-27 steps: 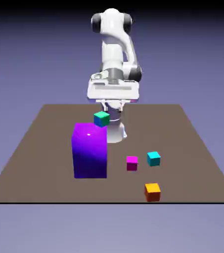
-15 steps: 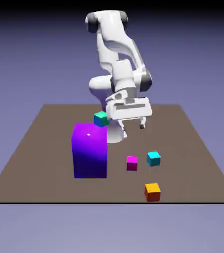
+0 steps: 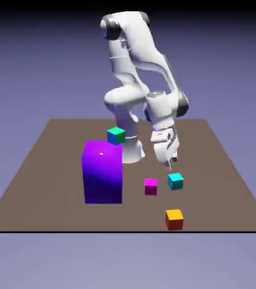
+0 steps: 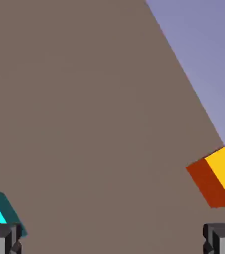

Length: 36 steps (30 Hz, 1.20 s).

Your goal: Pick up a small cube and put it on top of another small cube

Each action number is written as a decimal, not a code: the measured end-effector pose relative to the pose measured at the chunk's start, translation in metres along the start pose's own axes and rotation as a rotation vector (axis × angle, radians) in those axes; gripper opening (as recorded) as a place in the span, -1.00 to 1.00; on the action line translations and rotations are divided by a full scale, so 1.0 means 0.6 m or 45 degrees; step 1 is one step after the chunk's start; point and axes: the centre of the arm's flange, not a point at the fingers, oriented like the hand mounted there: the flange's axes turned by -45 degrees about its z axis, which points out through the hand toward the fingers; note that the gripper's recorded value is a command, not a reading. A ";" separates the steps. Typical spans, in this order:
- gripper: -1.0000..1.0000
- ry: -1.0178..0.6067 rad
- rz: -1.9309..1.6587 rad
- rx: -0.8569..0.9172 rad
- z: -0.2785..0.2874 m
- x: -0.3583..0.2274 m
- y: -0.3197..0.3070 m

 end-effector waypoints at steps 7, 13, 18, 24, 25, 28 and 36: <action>0.00 -0.076 -0.382 0.164 0.068 0.001 -0.074; 0.00 -0.111 -0.574 0.241 0.101 -0.006 -0.109; 0.00 -0.112 -0.577 0.243 0.129 -0.008 -0.105; 0.00 -0.111 -0.577 0.242 0.167 -0.014 -0.110; 0.00 -0.111 -0.577 0.242 0.174 -0.016 -0.112; 0.00 -0.111 -0.576 0.241 0.194 -0.021 -0.120; -1.00 -0.110 -0.576 0.242 0.188 -0.019 -0.118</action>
